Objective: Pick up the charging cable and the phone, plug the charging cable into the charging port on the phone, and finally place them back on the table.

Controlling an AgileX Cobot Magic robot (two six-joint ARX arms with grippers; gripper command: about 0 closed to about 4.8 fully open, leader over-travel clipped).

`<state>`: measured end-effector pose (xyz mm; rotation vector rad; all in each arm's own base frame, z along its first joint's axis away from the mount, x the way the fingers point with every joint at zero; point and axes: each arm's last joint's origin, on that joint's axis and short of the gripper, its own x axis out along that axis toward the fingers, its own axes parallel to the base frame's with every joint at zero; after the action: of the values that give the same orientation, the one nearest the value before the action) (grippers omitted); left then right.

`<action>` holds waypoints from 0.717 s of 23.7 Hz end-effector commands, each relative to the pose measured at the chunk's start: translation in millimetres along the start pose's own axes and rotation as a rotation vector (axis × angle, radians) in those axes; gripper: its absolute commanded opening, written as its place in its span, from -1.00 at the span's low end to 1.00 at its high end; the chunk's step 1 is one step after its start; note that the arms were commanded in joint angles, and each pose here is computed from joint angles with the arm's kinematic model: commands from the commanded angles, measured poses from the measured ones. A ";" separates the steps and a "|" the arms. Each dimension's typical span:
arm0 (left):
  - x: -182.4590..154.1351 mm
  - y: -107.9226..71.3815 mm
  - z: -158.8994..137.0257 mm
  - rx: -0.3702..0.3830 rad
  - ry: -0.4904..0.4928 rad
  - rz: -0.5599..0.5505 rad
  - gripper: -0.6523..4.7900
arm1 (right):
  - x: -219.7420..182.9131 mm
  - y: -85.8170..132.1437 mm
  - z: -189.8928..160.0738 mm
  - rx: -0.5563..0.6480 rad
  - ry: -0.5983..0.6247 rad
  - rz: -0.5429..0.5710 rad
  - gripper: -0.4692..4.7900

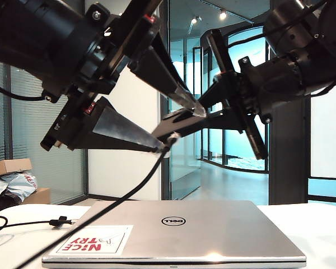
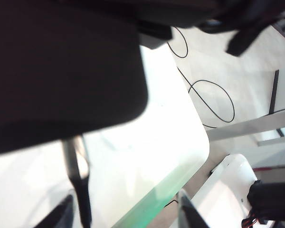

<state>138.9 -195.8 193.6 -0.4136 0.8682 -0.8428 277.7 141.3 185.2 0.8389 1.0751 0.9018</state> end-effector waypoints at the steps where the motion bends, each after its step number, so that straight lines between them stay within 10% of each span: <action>1: -1.9 -2.2 2.7 0.023 -0.019 -0.011 0.24 | -9.9 2.5 9.7 -0.054 -0.067 0.002 -0.85; 3: -3.4 -4.0 4.4 0.038 -0.026 -0.016 0.22 | -17.5 -2.0 14.0 -0.058 -0.100 -0.023 -0.85; 6: -8.5 -13.4 17.2 0.113 -0.024 -0.004 -0.69 | -39.5 -21.3 20.5 -0.044 -0.135 -0.125 -0.85; 17: -28.0 -23.9 63.5 0.335 -0.019 0.101 -0.78 | -119.1 -44.7 27.8 -0.003 0.055 -0.582 -0.85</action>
<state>165.9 -193.7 259.6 -0.1441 0.7024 -0.8772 289.7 14.3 191.1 0.5092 1.2440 0.4220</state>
